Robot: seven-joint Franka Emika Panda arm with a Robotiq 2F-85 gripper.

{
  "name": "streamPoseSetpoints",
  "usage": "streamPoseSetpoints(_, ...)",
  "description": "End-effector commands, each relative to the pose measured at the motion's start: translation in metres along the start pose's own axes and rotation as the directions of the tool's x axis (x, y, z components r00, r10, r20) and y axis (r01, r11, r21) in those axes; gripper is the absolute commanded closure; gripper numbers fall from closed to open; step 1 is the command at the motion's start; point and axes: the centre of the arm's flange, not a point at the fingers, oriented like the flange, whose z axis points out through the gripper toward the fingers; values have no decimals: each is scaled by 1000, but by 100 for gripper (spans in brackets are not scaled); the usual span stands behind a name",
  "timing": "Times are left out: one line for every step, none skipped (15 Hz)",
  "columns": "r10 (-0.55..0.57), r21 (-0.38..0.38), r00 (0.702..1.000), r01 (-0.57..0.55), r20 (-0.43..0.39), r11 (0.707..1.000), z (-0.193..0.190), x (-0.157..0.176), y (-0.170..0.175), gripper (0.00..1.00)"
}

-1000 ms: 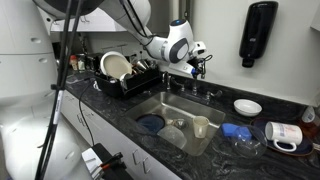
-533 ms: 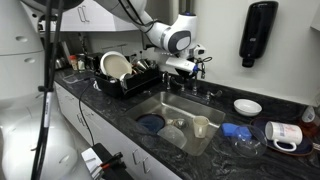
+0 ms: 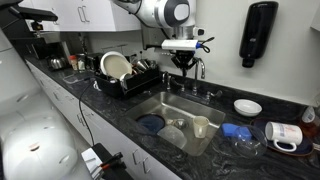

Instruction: Slide the spout to the right

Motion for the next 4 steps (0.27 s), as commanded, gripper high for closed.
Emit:
streamPoseSetpoints(-51,-35,997,53,52,998,-26,-15,2,100)
streamPoseSetpoints(-52,-45,997,54,59,998,-30,-18,2,100)
streamPoseSetpoints(-53,-52,996,57,67,997,-33,-20,3,100)
streamPoseSetpoints(-54,-58,996,58,71,997,-35,-22,4,100)
